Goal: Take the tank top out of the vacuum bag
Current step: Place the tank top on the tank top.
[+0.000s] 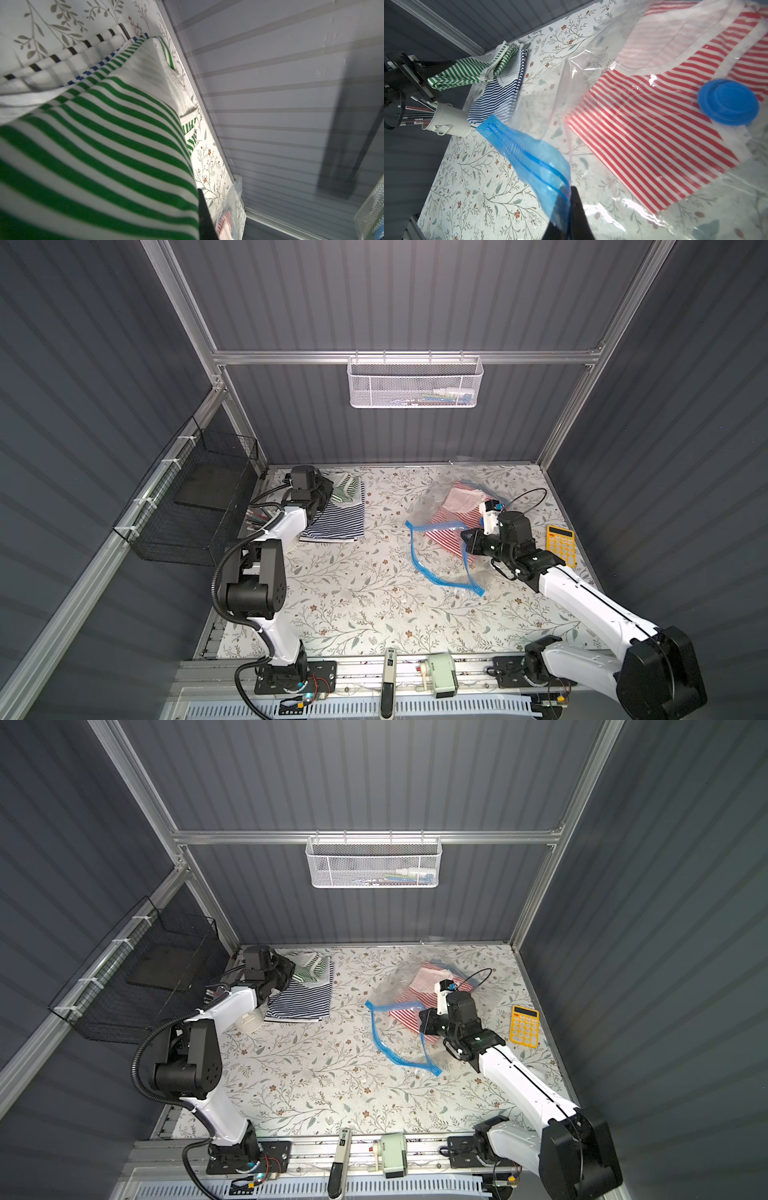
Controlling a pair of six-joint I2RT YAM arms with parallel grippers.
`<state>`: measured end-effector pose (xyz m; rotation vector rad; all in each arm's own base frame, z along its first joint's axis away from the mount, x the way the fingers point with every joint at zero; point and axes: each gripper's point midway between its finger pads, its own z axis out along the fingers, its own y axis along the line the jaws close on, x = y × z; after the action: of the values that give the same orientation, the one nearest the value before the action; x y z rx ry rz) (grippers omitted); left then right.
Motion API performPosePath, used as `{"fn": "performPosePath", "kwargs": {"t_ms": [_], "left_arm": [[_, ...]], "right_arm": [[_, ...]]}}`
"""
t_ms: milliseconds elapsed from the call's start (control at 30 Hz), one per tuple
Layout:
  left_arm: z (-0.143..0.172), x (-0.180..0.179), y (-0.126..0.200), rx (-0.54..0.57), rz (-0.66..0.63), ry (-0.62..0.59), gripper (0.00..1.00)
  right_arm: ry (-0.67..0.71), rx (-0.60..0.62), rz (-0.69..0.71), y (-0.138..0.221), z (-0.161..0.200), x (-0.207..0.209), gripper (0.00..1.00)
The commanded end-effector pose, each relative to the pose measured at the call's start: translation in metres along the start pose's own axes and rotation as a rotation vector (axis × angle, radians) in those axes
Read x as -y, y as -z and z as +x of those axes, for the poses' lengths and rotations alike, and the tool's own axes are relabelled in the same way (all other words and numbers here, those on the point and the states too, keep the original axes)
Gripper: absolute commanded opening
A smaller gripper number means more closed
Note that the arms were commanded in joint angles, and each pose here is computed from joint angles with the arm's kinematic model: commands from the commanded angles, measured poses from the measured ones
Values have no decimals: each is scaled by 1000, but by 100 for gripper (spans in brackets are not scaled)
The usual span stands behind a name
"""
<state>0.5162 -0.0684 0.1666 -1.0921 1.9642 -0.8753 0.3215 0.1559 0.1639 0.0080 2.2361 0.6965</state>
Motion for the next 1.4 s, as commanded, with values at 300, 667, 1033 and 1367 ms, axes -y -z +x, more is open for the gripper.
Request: {"fn": "performPosePath", "kwargs": {"t_ms": [300, 667, 1033, 1367], "left_arm": [[31, -44, 13, -37, -97, 50, 11], [48, -72, 19, -85, -170, 38, 20], [59, -90, 37, -151, -269, -70, 38], [77, -106, 50, -249, -309, -161, 49]], "right_arm": [[-4, 27, -20, 8, -2, -3, 0], [-10, 29, -28, 7, -1, -3, 0], [-13, 38, -35, 9, 0, -4, 0], [-21, 42, -43, 13, 0, -5, 0]]}}
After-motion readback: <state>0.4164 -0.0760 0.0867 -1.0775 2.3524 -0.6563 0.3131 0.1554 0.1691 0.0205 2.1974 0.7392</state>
